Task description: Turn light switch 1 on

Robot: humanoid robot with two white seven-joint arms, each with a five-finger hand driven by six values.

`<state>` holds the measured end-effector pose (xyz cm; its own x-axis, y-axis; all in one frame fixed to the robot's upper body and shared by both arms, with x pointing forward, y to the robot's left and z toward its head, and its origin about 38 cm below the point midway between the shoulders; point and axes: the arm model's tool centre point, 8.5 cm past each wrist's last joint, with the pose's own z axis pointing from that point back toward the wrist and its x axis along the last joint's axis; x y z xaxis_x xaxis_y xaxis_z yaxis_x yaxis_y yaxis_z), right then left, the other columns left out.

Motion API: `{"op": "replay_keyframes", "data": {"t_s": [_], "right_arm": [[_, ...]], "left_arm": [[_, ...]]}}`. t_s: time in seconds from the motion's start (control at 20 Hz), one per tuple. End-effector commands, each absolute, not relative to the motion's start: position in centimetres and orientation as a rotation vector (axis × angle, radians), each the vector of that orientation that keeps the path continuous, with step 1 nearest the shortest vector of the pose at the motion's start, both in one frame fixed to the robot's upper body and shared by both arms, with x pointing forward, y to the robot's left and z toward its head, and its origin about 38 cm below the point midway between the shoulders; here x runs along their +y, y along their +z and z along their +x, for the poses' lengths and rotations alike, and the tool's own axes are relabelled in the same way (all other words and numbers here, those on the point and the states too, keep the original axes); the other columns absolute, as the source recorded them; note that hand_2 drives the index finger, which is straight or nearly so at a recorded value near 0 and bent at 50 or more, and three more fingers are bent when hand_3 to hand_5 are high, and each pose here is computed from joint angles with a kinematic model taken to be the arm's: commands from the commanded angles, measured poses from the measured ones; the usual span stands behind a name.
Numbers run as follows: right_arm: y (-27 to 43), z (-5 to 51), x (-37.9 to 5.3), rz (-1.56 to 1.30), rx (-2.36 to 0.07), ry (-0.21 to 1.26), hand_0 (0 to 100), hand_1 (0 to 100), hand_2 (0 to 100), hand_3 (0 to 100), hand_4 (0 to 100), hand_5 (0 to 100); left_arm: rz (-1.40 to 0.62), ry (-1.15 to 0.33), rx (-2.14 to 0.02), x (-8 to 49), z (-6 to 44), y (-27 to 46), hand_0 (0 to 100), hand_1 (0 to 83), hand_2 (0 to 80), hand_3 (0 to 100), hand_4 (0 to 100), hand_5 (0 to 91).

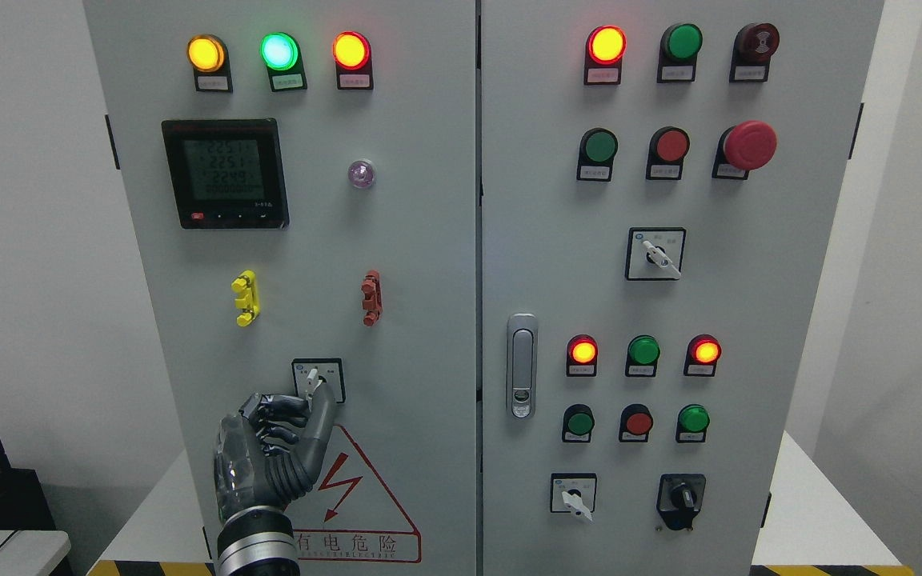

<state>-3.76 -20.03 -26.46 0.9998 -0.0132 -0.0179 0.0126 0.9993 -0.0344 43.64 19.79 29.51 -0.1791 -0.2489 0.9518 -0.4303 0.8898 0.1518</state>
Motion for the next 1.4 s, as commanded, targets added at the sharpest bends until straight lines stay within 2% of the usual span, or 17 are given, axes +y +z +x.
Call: {"op": "replay_keyframes", "data": {"t_s": [0.0,1.35], "right_arm": [[-26.46,-3.76,-19.9,-0.031,0.019,-0.021,12,39,0,0,0,0],[-26.46,-3.77,-20.0,-0.032,0.019,-0.021,12,39,0,0,0,0]], "left_arm": [[0.514,0.173,-1.773,19.63,43.74,29.72,19,53.0,56.3,73,77,69.5],[0.517,0.175,-1.748,19.6,44.04,30.24,18,50.7,57.0,74,77,69.1]]}}
